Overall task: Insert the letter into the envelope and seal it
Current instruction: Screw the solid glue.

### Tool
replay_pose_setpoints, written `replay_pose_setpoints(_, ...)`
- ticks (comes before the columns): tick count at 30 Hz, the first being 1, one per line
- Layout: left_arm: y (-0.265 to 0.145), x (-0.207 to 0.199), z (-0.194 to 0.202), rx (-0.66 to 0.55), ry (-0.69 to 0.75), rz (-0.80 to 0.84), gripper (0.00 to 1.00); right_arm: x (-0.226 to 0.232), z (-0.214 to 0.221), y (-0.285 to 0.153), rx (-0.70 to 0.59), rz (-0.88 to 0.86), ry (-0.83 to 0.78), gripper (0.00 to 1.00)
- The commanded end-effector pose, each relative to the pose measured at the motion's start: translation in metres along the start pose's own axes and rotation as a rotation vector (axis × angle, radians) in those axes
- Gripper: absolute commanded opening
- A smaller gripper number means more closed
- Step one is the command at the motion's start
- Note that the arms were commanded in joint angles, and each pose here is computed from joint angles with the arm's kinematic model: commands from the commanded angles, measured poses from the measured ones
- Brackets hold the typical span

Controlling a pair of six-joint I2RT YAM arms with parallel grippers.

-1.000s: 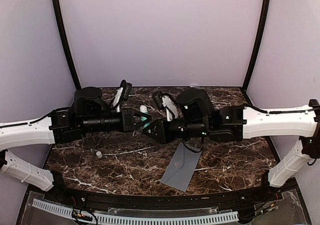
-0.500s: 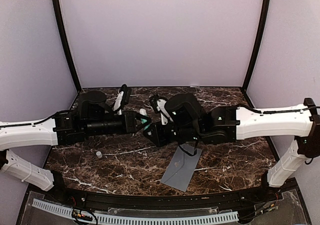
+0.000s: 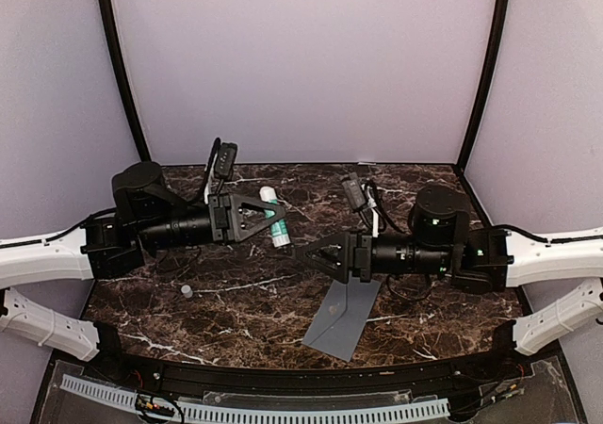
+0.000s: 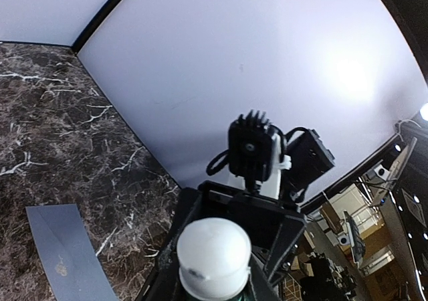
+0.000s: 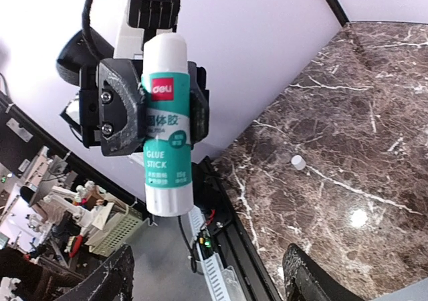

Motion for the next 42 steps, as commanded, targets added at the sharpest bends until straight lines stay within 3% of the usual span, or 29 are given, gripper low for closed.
replay_pose_setpoints(1, -0.011, -0.028, -0.001, -0.003, 0.094, 0.225, 0.00, 0.026, -0.014, -0.009, -0.083, -0.234, 0.011, 0.73)
replay_pose_setpoints(5, -0.014, -0.032, 0.004, 0.003, 0.119, 0.299, 0.00, 0.034, -0.016, -0.009, -0.115, -0.339, 0.015, 0.73)
replay_pose_setpoints(9, -0.014, -0.037, 0.005, 0.011, 0.120, 0.357, 0.00, 0.039, -0.016, 0.004, -0.090, -0.339, -0.003, 0.71)
replay_pose_setpoints(26, -0.004, -0.035, 0.005, 0.023, 0.126, 0.373, 0.00, 0.052, -0.009, 0.021, -0.005, -0.411, -0.037, 0.34)
replay_pose_setpoints(35, -0.002, -0.031, 0.007, 0.034, 0.130, 0.353, 0.00, 0.048, -0.010, 0.020, -0.030, -0.377, -0.022, 0.14)
replay_pose_setpoints(42, 0.000, -0.018, 0.009, 0.053, 0.147, 0.214, 0.00, 0.031, -0.009, 0.021, -0.041, -0.215, -0.014, 0.11)
Point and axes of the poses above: each gripper's point midway between its finger pads, its own y axis out along the fingers, its own x axis along the line the jaws close on, z = x × y, the point moved 7 cm from there along -y, back along the fingers, and after that the axes turned 3 degrees about y, right-handed, at the moved point
